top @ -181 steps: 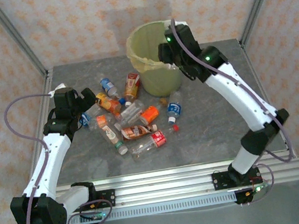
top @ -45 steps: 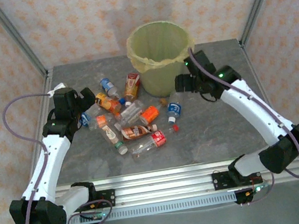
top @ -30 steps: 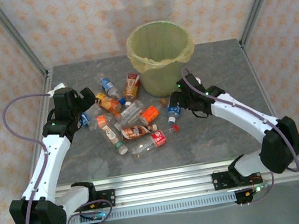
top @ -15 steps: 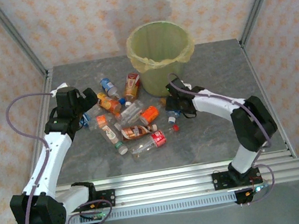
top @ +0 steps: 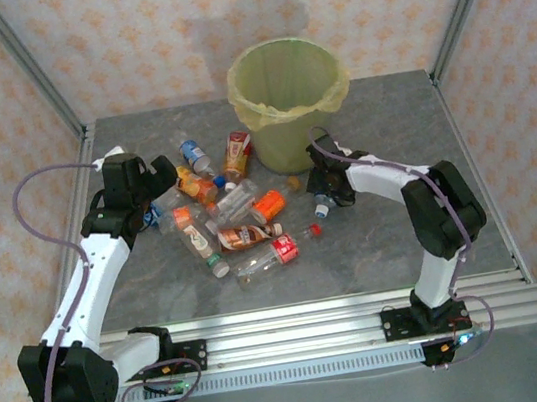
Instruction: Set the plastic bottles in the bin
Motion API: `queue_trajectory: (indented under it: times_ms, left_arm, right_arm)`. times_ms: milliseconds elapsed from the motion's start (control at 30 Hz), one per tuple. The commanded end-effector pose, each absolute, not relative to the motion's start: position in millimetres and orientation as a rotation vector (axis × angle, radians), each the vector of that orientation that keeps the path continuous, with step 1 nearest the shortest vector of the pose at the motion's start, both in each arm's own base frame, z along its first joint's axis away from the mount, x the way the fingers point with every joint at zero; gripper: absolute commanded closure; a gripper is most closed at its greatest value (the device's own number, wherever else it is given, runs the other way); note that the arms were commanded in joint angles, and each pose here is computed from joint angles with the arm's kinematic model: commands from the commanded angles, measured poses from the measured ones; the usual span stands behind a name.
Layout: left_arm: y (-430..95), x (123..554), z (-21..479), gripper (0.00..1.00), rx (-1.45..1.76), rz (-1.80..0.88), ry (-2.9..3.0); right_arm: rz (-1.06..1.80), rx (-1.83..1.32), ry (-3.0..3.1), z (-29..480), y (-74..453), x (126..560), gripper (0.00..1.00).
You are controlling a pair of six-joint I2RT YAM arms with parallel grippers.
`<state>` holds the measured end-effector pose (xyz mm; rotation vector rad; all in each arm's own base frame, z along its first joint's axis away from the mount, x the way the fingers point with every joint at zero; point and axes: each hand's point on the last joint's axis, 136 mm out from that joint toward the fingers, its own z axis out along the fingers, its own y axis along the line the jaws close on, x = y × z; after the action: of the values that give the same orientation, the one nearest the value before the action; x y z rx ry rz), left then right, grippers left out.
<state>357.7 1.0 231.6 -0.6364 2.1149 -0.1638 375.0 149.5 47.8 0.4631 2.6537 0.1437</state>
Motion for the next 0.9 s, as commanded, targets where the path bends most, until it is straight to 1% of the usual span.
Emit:
queue_trajectory:
  times_ms: [0, 100, 200, 333, 467, 500, 700, 867]
  left_arm:
    - [-1.1, 361.4, 244.2, 0.0, -0.63, -0.166, 2.094]
    - [-0.8, 361.5, 243.6, 0.0, -0.628, -0.161, 2.097]
    - [-0.9, 361.1, 243.2, 0.0, -0.625, -0.158, 2.1]
    - [-0.7, 360.1, 243.8, 0.0, -0.622, -0.155, 2.099]
    - [0.6, 359.0, 246.2, 0.0, -0.62, -0.146, 2.094]
    - [0.9, 358.6, 246.2, 0.0, -0.62, -0.145, 2.095]
    - [0.3, 358.6, 246.4, 0.0, -0.618, -0.15, 2.094]
    - [-1.7, 359.7, 247.6, 0.0, -0.612, -0.16, 2.093]
  right_arm:
    - [0.105, 0.479, 2.668, 36.0, 138.6, 370.4, 0.25]
    - [0.106, 0.494, 2.677, 31.4, 135.0, 367.8, 0.27]
    - [0.1, 0.505, 2.678, 29.1, 131.9, 366.0, 0.31]
    - [0.072, 0.504, 2.674, 32.4, 126.6, 364.7, 0.4]
    - [0.045, 0.496, 2.653, 44.6, 121.2, 363.1, 0.41]
    - [0.04, 0.496, 2.646, 48.5, 119.5, 362.7, 0.43]
    - [0.009, 0.499, 2.578, 86.5, 106.1, 355.3, 0.49]
    - [0.01, 0.497, 2.478, 142.3, 91.2, 343.4, 0.54]
